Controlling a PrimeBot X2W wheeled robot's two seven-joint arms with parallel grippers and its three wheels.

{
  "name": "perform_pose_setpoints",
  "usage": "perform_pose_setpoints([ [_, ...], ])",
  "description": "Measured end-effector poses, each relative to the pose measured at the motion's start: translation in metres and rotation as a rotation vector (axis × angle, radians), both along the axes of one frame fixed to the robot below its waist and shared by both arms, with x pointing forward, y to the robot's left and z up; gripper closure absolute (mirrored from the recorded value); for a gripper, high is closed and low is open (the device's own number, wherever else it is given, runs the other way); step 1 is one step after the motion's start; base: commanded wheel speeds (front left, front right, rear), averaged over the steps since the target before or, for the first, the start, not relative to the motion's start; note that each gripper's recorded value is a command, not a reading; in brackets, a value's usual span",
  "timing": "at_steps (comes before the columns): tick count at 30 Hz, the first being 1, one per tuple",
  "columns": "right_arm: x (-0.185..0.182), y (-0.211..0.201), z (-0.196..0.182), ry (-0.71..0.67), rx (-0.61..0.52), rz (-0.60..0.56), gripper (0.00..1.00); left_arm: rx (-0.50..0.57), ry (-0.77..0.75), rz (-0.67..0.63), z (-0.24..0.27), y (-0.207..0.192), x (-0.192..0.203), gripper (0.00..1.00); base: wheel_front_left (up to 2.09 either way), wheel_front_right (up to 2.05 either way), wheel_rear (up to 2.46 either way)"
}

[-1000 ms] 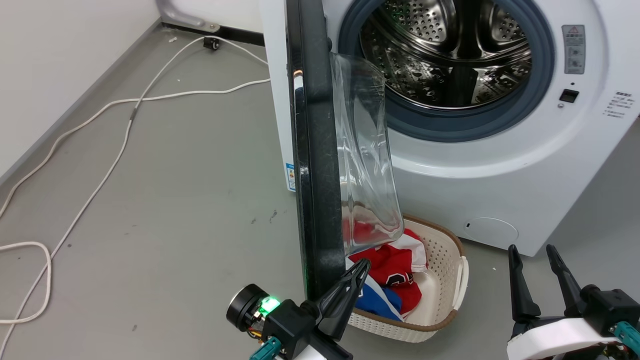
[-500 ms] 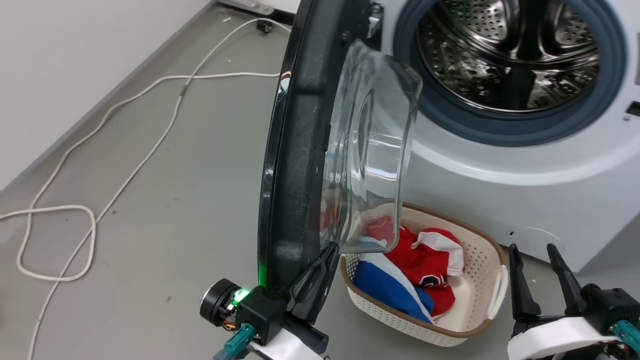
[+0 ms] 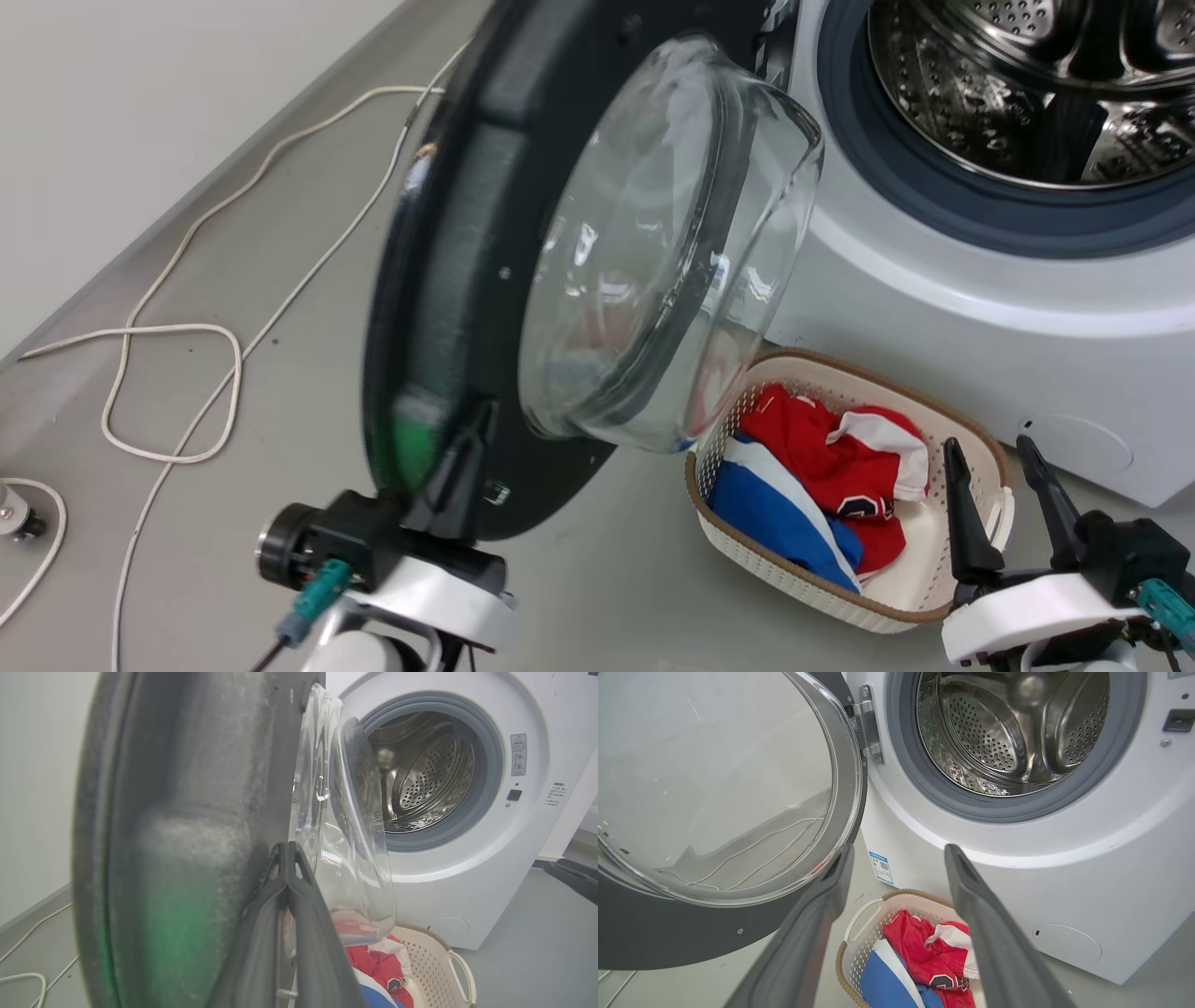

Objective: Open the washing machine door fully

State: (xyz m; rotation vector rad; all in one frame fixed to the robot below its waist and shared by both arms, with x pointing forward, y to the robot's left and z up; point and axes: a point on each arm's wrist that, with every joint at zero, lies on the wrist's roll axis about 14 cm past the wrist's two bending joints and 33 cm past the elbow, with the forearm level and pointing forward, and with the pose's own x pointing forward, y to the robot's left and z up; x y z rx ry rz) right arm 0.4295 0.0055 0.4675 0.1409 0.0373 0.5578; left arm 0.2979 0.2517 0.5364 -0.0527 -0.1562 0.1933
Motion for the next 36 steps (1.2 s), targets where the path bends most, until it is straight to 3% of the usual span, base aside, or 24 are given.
perform_pose_setpoints([
  [18, 0.026, -0.016, -0.038, 0.054, -0.038, -0.033, 0.00, 0.042, 0.096, 0.204, -0.014, 0.099, 0.014, 1.00, 0.00, 0.00, 0.00],
  [36, 0.039, -0.039, -0.061, 0.078, -0.084, -0.072, 0.00, 0.085, 0.132, 0.328, -0.011, 0.162, 0.031, 1.00, 0.00, 0.00, 0.00],
])
